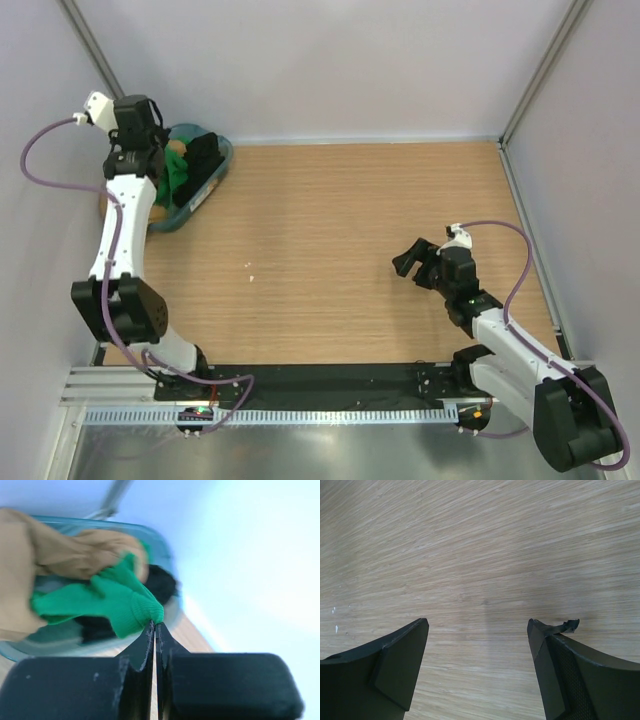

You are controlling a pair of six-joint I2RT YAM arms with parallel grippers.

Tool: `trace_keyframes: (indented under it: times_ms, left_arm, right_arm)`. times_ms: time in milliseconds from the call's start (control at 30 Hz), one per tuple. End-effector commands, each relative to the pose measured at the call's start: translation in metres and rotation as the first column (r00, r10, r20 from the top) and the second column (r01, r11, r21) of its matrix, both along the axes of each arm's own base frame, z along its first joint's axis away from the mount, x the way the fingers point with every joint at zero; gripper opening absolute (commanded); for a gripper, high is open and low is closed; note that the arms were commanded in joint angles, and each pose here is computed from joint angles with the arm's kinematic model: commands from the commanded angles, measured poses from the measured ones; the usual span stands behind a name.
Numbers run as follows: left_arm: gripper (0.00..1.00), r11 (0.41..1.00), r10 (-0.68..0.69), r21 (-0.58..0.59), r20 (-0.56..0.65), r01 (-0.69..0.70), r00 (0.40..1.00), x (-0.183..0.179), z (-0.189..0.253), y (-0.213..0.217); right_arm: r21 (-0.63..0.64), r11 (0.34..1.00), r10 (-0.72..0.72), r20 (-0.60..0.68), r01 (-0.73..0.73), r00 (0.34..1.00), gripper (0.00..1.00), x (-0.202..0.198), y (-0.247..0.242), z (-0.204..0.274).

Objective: Fold and stack the tank tops

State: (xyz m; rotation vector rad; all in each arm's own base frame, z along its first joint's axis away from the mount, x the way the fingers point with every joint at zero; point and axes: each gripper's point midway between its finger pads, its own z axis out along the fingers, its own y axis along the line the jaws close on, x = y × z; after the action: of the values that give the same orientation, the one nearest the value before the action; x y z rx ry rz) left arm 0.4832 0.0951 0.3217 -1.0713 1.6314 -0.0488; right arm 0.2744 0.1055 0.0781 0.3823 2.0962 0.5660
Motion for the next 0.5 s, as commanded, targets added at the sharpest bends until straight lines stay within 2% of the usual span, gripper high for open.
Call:
trace_keyframes:
  times_ms: [0,133,167,233,333,467]
  left_arm:
    - [0.00,0.997,-0.070,0.040,0.341,0.060,0.938,-0.037,0.132,-0.042]
    - [0.00,0.982,-0.183,0.138,0.564,0.127,0.805,-0.099,0.232,-0.105]
    - [0.00,0.970,-0.241,0.168,0.586,0.175,0.774,-0.113,0.246,-0.131]
    - [0.00,0.960,-0.279,0.168,0.661,0.226,0.696,-0.141,0.283,-0.148]
    - [0.00,0.912,-0.376,0.166,0.707,0.376,0.599,-0.158,0.307,-0.194]
    - [0.00,0.852,-0.458,0.164,0.695,0.498,0.555,-0.149,0.303,-0.246]
  right_arm:
    - [-0.005,1.000,0.011,0.075,-0.011,0.997,0.87,0.009,0.003,0.019]
    - [-0.005,1.000,0.014,0.078,-0.013,0.997,0.87,0.009,0.003,0.019]
    - [-0.005,1.000,0.017,0.078,-0.016,0.997,0.87,0.009,0.004,0.019]
    - [-0.004,1.000,0.018,0.081,-0.018,0.997,0.87,0.008,0.004,0.020]
    - [-0.004,1.000,0.017,0.087,-0.017,0.996,0.87,0.009,0.004,0.021]
    - [-0.018,1.000,-0.008,0.091,0.010,0.996,0.87,0.010,-0.001,0.021]
